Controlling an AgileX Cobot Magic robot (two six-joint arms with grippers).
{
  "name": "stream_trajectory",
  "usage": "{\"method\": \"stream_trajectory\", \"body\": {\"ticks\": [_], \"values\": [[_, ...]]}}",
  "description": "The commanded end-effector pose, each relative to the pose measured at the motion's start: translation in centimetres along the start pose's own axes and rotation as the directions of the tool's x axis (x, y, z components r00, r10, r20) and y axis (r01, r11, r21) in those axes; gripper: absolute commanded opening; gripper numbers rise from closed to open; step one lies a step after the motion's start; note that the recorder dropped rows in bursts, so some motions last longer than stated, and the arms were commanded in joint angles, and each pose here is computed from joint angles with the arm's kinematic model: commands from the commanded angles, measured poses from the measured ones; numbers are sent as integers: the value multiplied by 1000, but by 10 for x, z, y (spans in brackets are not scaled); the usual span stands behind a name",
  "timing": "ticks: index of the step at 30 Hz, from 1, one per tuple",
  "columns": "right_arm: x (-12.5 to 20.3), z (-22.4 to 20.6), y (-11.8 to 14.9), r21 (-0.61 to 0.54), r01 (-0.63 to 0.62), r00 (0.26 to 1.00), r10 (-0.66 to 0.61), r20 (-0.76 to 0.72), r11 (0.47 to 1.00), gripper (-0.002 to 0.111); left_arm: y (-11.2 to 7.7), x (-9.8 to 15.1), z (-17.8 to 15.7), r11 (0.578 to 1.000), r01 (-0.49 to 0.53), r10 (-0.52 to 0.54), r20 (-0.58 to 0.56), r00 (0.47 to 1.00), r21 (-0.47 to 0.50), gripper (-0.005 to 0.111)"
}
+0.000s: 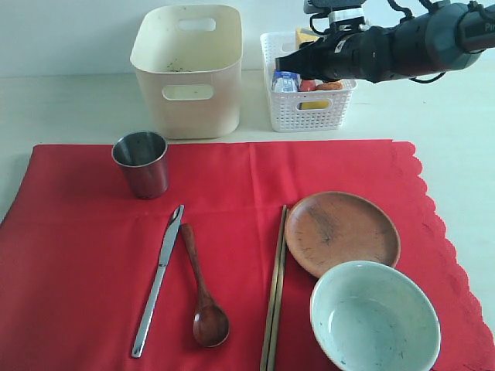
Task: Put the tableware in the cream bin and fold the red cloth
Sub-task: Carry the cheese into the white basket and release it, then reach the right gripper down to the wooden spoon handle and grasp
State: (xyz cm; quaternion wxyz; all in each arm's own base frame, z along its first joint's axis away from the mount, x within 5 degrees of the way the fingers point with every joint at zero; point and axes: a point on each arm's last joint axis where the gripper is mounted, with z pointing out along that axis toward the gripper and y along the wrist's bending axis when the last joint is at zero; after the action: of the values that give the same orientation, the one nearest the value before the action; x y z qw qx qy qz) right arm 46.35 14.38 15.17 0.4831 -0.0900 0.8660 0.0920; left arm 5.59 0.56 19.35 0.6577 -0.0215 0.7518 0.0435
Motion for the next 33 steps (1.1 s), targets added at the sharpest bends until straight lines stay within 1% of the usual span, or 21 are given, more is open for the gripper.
{"method": "stream_trajectory", "body": {"ticks": [1,2,5,6,7,8,10,15,23,25,26,29,30,31,33], "values": [[-4,-1,-1,2,-4,1000,4,25,1000,27,0,-1,0,1000,8,-8,9,1000,0,0],[-3,-1,-1,2,-4,1000,4,23,1000,35,0,-1,0,1000,8,-8,9,1000,0,0],[-3,-1,-1,2,-6,1000,6,15,1000,48,0,-1,0,1000,8,-8,9,1000,0,0],[-2,-1,-1,2,-6,1000,6,8,1000,54,0,-1,0,1000,8,-8,9,1000,0,0],[-2,-1,-1,2,-6,1000,6,8,1000,57,0,-1,0,1000,8,-8,9,1000,0,0],[-2,-2,-1,2,-6,1000,6,7,1000,66,0,-1,0,1000,8,-8,9,1000,0,0],[-5,-6,1,-1,-3,1000,3,-10,1000,76,0,-1,0,1000,8,-8,9,1000,0,0],[-26,-36,4,-11,-3,995,2,-100,1000,76,0,-1,0,1000,8,-8,9,1000,0,0],[-62,-91,8,-27,7,989,-11,-146,1000,75,0,-1,0,1000,8,-8,9,1000,0,0],[-68,-104,9,-30,8,986,-12,-166,1000,72,0,-1,0,1000,8,-8,9,1000,0,0],[-70,-109,9,-32,10,984,-16,-176,999,69,0,-1,0,1000,8,-8,9,1000,0,0],[-74,-125,11,-41,25,975,-33,-220,999,53,0,-1,0,1000,8,-8,9,1000,0,0],[-76,-131,11,-44,25,972,-35,-231,999,45,0,-1,0,1000,8,-8,9,1000,0,0],[-76,-135,11,-45,25,969,-36,-245,999,40,0,-1,0,1000,8,-8,9,1000,0,0],[-79,-144,12,-44,-15,966,3,-260,999,27,0,-1,0,1000,8,-8,9,1000,0,0]]}}
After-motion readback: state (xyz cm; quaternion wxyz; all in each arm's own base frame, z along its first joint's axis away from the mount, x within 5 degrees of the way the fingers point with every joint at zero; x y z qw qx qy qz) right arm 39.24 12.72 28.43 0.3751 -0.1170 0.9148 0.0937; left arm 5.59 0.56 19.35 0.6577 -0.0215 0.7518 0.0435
